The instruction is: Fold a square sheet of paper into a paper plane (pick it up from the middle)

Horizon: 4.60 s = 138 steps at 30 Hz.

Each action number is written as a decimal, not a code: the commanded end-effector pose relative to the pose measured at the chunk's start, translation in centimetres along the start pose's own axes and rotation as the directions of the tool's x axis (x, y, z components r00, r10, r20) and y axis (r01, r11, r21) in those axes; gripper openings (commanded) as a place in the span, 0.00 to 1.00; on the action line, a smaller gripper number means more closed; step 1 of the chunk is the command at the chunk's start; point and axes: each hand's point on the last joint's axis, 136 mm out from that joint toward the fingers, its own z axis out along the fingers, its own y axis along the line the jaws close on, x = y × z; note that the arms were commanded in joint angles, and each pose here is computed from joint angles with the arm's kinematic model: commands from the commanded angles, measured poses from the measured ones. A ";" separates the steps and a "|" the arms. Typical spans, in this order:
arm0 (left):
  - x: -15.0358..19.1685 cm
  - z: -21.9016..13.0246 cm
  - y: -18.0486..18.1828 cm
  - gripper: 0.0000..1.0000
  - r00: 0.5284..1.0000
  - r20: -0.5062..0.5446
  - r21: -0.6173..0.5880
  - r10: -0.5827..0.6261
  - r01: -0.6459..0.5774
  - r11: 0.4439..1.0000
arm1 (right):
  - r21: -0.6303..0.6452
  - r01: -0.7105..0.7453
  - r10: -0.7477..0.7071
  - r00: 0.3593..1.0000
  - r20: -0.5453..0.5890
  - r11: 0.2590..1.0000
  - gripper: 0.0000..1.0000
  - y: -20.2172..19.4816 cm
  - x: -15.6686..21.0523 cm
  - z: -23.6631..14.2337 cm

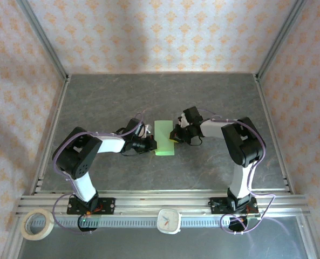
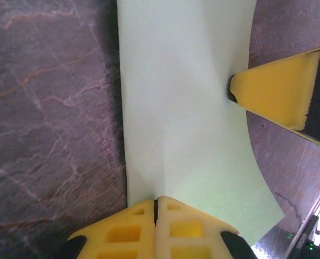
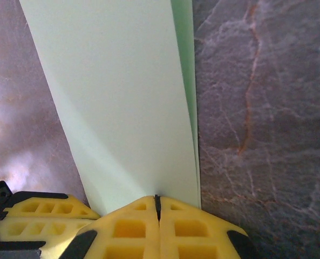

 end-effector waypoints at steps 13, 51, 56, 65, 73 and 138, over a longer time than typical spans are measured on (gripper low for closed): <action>-0.1 -1.8 -4.8 0.07 0.999 0.026 0.130 0.025 -0.028 0.991 | 0.260 -0.110 0.122 0.992 -0.029 0.959 0.00 -7.4 3.1 1.2; 1.5 -0.2 -1.8 0.07 1.000 -0.011 0.076 0.019 -0.018 0.997 | 0.261 -0.111 0.124 0.992 -0.035 0.959 0.00 -7.7 3.3 1.4; 4.6 0.1 2.4 0.06 0.994 -0.104 -0.061 0.032 -0.039 0.997 | 0.265 -0.110 0.125 0.991 -0.038 0.958 0.00 -7.8 3.3 1.5; 7.6 -1.6 5.7 0.06 0.986 -0.160 -0.166 0.045 -0.072 0.983 | 0.269 -0.105 0.120 0.992 -0.040 0.957 0.00 -7.8 3.2 1.5; 3.7 -3.5 -0.6 0.06 0.992 -0.036 -0.010 0.121 -0.121 0.993 | 0.268 -0.102 0.118 0.992 -0.043 0.958 0.00 -7.8 3.2 1.5; 7.5 -1.7 3.7 0.09 0.970 -0.206 -0.115 0.126 -0.152 0.982 | 0.289 -0.100 0.121 0.991 -0.055 0.952 0.00 -8.5 3.7 1.6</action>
